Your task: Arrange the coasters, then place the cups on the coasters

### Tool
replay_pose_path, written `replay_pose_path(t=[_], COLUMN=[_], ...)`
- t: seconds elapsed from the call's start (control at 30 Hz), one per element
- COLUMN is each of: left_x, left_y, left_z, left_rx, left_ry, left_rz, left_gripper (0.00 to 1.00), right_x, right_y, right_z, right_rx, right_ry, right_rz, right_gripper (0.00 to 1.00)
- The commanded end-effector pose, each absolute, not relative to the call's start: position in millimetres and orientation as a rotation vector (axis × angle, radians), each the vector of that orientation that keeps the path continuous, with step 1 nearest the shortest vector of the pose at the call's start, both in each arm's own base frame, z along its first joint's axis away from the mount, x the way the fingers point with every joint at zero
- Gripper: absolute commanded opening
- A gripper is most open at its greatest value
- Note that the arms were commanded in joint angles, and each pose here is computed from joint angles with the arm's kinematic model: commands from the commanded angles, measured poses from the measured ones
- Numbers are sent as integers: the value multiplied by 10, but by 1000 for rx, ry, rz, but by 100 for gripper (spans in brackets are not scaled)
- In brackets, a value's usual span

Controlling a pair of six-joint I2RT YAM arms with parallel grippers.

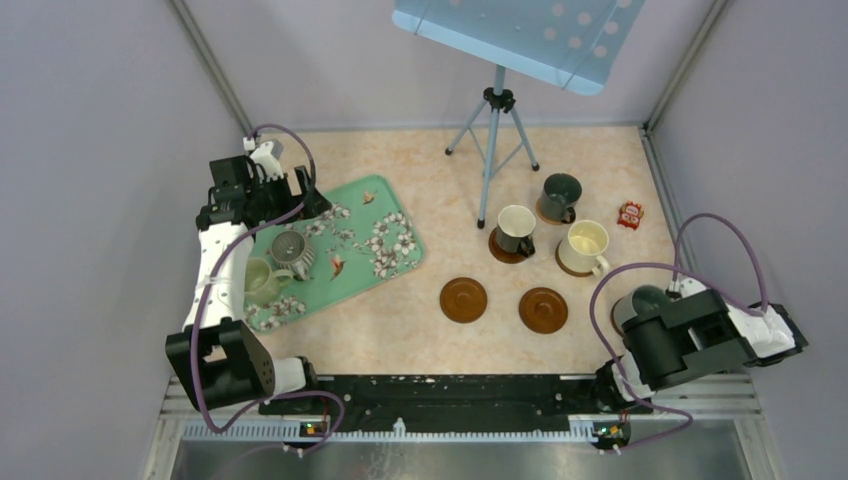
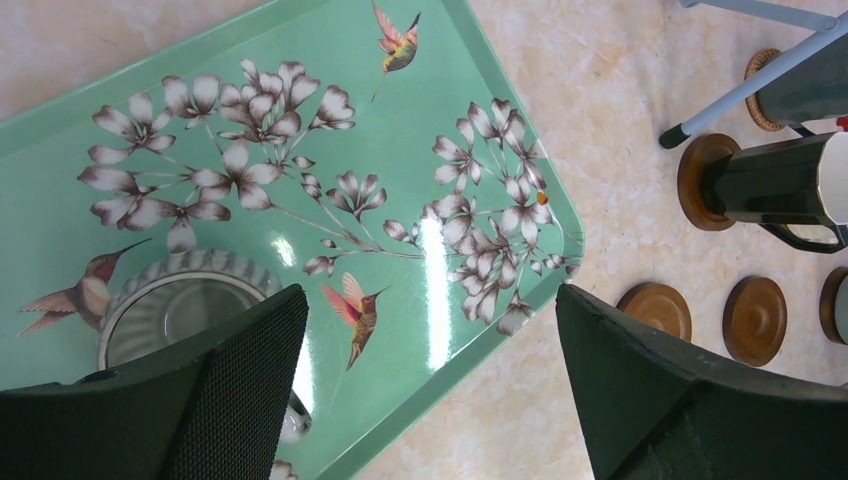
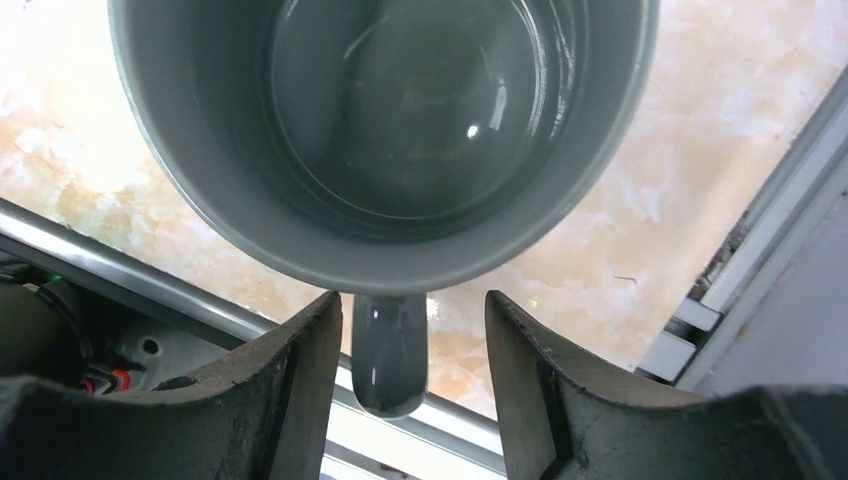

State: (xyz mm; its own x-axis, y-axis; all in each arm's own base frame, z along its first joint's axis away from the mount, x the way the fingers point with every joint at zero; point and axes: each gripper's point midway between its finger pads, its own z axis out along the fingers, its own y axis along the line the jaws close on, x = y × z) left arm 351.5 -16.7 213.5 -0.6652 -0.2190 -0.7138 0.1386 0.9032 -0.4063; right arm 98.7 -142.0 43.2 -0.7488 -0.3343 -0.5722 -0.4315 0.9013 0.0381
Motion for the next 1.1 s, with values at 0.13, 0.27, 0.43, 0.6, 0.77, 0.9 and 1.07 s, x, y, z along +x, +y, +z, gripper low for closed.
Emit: replay_pose_path(t=[0.13,0.27,0.43,0.6,0.77,0.9,1.07], left_x=[3564,3566,3568,3567,3564,3559,3565], left_y=[-200,-203,-204,-210,-218,-221,-217], left_z=[2361,2356,2356,2365,2374,2368,2363], left_rx=[-16,-17,-16,-16,-13,-13,-8], left_ry=[2158,2158,2157,2155,2153,2154,2151], left_rz=[-552,-554,-555,-560,-564,-566,-562], left_gripper=[99,99,99,99,99,99,99], right_x=[957,936,910,865,929,1079,1286], right_y=[-1575,-1604,-1580,-1457,-1394,-1475,-1501], right_z=[566,571,586,654,837,1033,1213], right_rx=[-584,-591,-611,-673,-686,-669,-678], right_ry=[2514,2529,2535,2523,2494,2482,2463], right_rz=[177,167,188,224,209,183,185], right_gripper=[48,42,41,52,60,61,61])
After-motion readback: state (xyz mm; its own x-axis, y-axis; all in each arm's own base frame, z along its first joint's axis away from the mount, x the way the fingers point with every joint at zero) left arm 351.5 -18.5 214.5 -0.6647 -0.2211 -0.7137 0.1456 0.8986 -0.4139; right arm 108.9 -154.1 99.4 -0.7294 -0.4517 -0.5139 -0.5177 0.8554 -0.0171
